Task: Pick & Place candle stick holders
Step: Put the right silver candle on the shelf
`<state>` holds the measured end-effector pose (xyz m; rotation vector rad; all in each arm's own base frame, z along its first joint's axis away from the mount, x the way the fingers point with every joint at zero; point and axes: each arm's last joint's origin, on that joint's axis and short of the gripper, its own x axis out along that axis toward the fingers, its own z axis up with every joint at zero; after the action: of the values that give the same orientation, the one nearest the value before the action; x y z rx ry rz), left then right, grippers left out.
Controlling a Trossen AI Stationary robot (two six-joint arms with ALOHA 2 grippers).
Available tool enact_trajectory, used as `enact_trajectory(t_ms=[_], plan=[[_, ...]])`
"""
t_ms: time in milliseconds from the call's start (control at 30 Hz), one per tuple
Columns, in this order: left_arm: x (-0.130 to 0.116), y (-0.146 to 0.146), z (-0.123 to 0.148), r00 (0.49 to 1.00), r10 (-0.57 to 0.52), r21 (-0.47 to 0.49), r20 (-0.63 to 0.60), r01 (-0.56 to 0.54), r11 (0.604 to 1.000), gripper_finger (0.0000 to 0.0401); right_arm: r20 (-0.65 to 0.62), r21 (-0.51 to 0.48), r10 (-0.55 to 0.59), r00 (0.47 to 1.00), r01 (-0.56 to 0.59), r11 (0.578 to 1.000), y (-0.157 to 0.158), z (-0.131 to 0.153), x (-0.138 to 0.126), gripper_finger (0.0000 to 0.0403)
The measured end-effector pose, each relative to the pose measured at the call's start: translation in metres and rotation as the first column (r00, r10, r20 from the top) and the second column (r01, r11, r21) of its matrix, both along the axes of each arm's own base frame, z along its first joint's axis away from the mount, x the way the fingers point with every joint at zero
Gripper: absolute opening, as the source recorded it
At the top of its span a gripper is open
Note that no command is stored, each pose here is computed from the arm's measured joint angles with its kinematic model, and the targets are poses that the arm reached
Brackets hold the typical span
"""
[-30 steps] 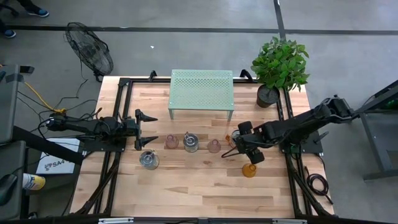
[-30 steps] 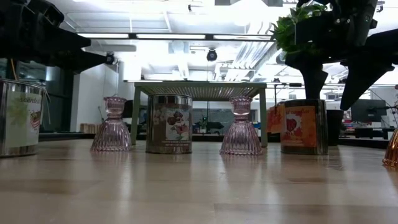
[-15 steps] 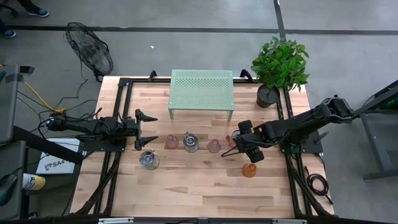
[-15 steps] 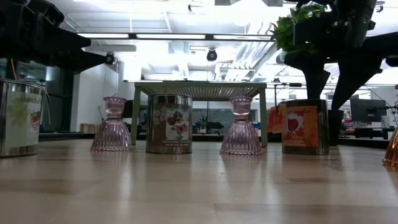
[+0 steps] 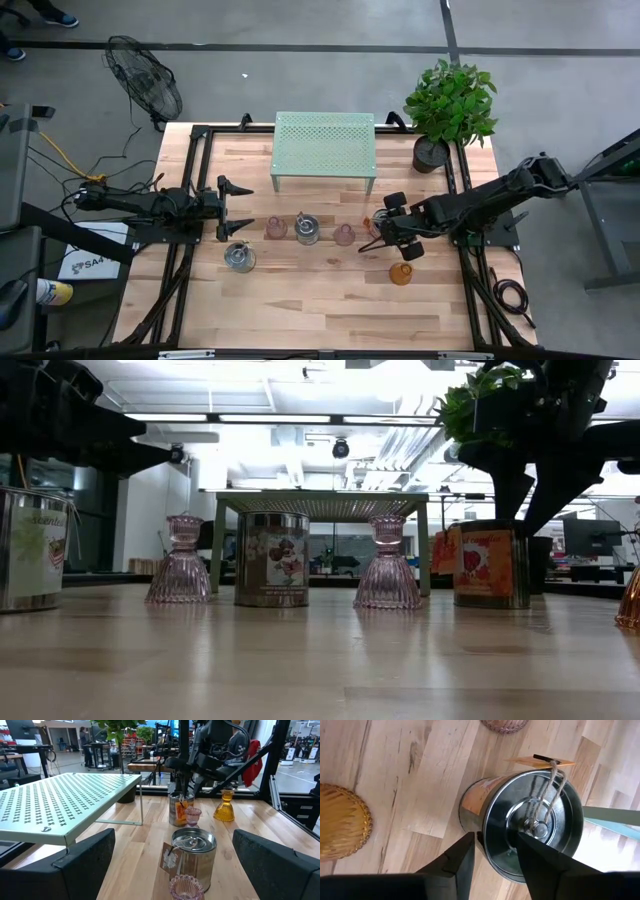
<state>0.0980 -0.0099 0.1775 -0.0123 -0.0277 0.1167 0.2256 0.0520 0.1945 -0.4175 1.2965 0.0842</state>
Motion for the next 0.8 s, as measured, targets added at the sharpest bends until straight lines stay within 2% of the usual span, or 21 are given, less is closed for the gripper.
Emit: enact_trajectory(t_ms=[267, 667, 800], plan=[[0.0000, 0.0001, 0.0000, 1.000, 0.003, 0.000, 0.000, -0.003, 1.000, 0.0399, -0.010, 0.022, 0.020, 1.000, -0.020, 1.000, 0.0006, -0.0002, -0.0002, 0.0116], [0.0000, 0.0001, 0.0000, 1.000, 0.003, 0.000, 0.000, -0.003, 1.000, 0.0399, -0.012, 0.021, 0.021, 1.000, -0.020, 1.000, 0.0006, -0.0007, -0.0004, 0.0110], [0.0000, 0.0001, 0.0000, 1.000, 0.003, 0.000, 0.000, -0.003, 1.000, 0.0399, -0.004, 0.024, 0.021, 1.000, -0.021, 1.000, 0.0009, -0.0006, 0.0004, 0.0086]])
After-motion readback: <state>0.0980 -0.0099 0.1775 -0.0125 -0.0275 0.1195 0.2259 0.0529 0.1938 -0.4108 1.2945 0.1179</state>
